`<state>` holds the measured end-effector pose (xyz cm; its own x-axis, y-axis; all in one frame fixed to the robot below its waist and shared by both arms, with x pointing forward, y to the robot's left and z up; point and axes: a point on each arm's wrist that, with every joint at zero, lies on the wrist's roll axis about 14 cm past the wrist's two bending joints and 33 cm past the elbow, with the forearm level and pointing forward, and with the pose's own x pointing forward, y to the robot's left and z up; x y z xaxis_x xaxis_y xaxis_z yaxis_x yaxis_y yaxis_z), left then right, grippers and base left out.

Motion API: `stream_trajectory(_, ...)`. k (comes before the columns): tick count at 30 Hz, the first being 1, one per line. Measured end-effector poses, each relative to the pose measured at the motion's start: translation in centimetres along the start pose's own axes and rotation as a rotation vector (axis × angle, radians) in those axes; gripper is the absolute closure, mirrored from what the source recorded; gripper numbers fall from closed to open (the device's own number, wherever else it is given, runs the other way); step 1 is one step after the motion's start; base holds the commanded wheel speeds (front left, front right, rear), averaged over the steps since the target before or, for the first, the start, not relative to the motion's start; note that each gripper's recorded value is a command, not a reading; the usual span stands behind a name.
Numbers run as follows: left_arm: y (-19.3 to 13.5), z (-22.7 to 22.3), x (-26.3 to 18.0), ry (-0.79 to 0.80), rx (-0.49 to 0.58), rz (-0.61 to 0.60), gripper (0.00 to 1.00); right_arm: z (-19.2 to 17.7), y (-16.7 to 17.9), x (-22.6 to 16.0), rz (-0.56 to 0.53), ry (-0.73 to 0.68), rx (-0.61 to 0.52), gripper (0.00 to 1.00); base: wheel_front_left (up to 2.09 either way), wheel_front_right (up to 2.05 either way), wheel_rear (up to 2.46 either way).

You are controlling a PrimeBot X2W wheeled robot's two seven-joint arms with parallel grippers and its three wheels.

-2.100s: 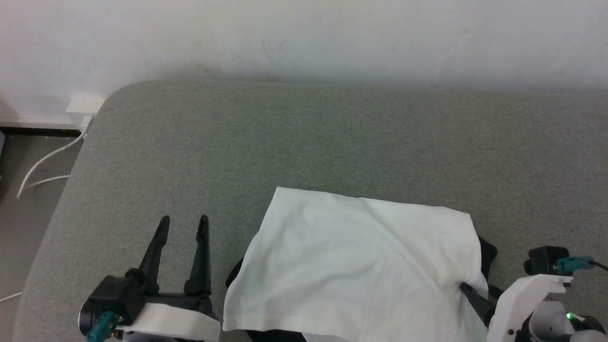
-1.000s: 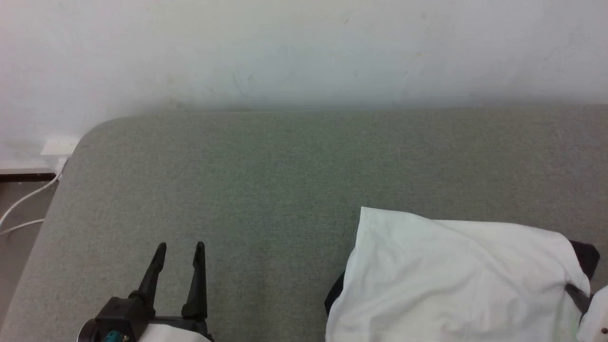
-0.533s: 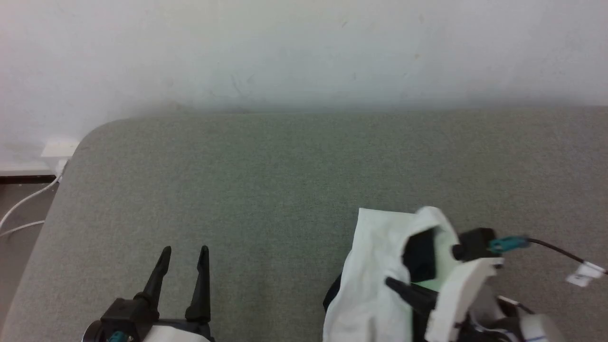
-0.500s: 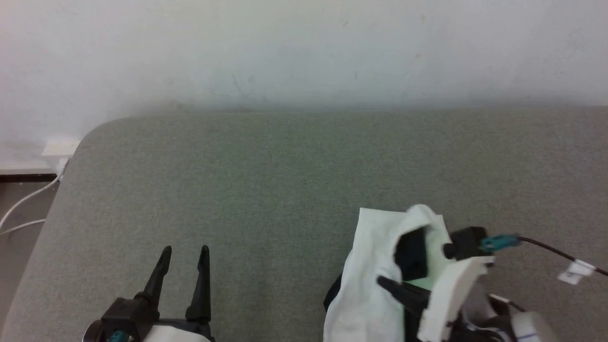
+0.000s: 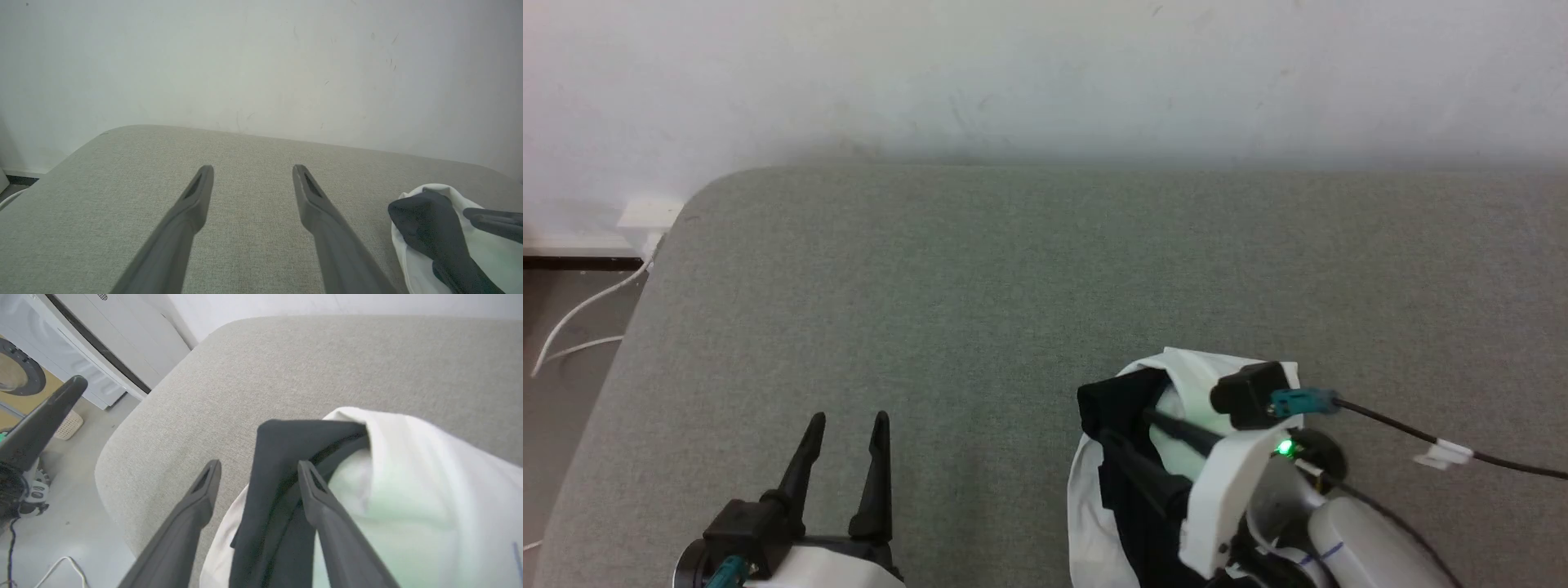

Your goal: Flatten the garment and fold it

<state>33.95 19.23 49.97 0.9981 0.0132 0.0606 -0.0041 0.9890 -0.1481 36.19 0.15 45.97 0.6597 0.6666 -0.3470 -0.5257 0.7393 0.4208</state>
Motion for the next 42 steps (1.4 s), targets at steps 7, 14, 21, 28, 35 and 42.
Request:
stream_trajectory(7,0.1,0.1,0.3,-0.004,-0.002,0.007,0.00,6.3,-2.7,-3.3,-0.103,-0.270,-0.281,0.00,0.00,0.00,0.00)
stream_trajectory(14,0.3,0.7,0.7,-0.027,0.001,0.026,0.00,9.0,-9.2,-10.0,-0.374,-0.450,-0.227,0.00,0.00,0.00,0.00)
stream_trajectory(21,0.3,1.3,0.7,-0.044,0.014,0.032,0.00,7.6,-15.7,-16.6,-0.625,-0.468,-0.116,0.00,0.00,0.00,0.00)
stream_trajectory(28,1.1,1.7,0.5,-0.054,0.037,0.052,0.00,0.6,-18.4,-16.9,-0.662,-0.220,0.145,0.00,0.00,0.00,0.00)
stream_trajectory(35,1.6,1.9,0.1,-0.061,0.040,0.067,0.00,-5.6,-15.1,-12.8,-0.478,0.061,0.467,0.00,0.00,0.00,0.00)
stream_trajectory(42,2.0,1.7,-0.2,-0.052,0.040,0.082,0.00,-4.7,-11.7,-8.0,-0.303,0.107,0.566,0.00,0.00,0.00,0.00)
